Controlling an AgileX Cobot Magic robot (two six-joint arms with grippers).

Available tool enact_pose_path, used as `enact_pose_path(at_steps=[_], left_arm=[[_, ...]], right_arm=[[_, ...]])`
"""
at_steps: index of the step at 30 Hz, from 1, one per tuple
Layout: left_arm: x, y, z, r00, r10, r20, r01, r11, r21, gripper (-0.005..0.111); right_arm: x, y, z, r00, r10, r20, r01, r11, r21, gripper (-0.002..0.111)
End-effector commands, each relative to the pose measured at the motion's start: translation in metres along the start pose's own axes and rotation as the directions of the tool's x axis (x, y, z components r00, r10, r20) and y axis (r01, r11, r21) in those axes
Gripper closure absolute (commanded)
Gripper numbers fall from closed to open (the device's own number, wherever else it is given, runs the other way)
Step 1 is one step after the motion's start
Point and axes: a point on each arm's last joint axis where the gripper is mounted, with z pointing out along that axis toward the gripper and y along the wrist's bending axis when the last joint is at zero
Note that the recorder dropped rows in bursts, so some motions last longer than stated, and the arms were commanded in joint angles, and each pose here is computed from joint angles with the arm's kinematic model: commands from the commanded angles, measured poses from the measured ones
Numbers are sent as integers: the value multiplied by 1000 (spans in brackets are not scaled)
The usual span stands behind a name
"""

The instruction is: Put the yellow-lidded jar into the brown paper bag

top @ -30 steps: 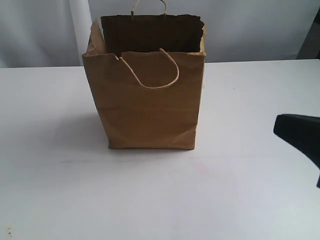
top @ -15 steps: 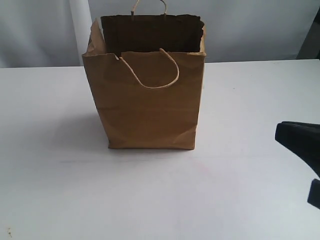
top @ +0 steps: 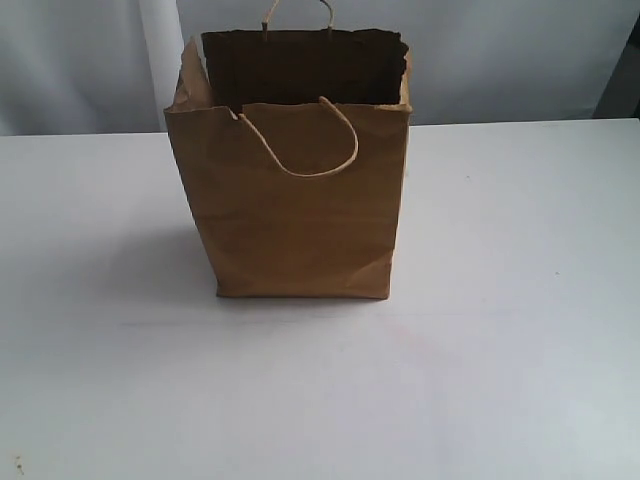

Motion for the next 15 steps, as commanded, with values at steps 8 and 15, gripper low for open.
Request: enact_pose_path(at_steps=[8,15], left_arm=[[-1,-1,0,1000,-6,8,6,1000,8,106],[-1,-1,0,1000,-6,8,6,1000,8,106]], right_arm=[[39,-5,-20,994,-42,99,40,999,21,108],[55,-6,-24,998,-38,-56,40,999,28,108]])
